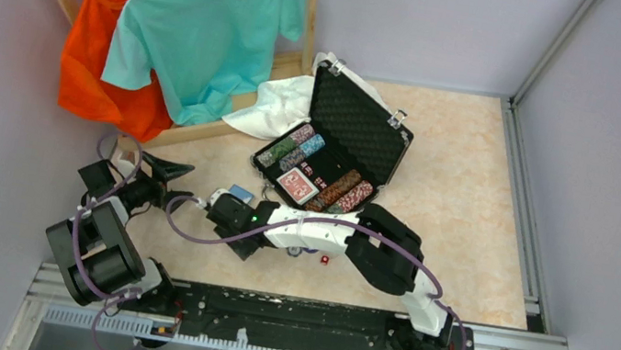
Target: Pack up texas hold em set
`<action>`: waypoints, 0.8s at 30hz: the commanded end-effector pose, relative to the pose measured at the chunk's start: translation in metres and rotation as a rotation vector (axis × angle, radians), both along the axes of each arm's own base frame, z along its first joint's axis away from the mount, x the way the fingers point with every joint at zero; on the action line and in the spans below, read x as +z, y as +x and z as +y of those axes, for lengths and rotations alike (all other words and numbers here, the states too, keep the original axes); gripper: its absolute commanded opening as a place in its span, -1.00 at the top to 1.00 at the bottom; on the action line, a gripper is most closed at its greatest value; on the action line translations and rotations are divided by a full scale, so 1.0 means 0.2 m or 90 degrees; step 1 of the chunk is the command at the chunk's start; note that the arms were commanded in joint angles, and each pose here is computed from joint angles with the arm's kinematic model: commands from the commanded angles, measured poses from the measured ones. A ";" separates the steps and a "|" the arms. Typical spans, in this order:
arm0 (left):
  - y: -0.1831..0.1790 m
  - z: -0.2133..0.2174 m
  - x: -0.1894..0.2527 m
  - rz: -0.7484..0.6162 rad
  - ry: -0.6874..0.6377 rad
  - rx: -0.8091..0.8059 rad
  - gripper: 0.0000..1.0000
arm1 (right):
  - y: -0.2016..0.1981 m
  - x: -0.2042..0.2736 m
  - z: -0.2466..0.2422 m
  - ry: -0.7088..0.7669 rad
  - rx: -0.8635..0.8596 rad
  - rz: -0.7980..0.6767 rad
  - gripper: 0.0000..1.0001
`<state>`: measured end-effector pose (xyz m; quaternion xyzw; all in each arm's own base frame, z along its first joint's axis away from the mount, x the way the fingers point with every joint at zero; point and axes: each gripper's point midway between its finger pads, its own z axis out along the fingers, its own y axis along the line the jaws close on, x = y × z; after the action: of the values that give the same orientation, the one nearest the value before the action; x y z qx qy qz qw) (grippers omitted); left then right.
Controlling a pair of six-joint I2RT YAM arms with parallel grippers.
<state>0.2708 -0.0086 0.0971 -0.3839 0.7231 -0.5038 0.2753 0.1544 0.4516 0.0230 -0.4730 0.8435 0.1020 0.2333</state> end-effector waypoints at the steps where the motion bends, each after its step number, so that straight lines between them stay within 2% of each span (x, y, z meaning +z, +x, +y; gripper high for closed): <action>1: 0.00 -0.01 0.02 -0.016 0.003 -0.011 -0.96 | 0.07 0.17 -0.02 0.023 -0.014 -0.034 0.19; 10: 0.00 -0.01 0.03 -0.021 0.009 -0.015 -0.96 | 0.11 0.22 -0.04 0.037 -0.029 -0.044 0.17; 13: 0.00 -0.02 0.03 -0.020 0.010 -0.017 -0.96 | 0.11 0.23 -0.02 0.048 -0.027 -0.042 -0.02; 18: 0.00 -0.02 0.03 -0.016 0.001 -0.019 -0.96 | 0.12 0.21 0.05 0.048 -0.015 -0.036 -0.21; 24: 0.01 0.00 0.02 -0.009 -0.011 -0.010 -0.96 | 0.12 0.16 0.12 0.048 0.003 -0.021 -0.25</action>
<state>0.2698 -0.0106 0.0962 -0.3844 0.7228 -0.5076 0.2687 0.1717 0.4546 0.0454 -0.4650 0.8427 0.1032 0.2510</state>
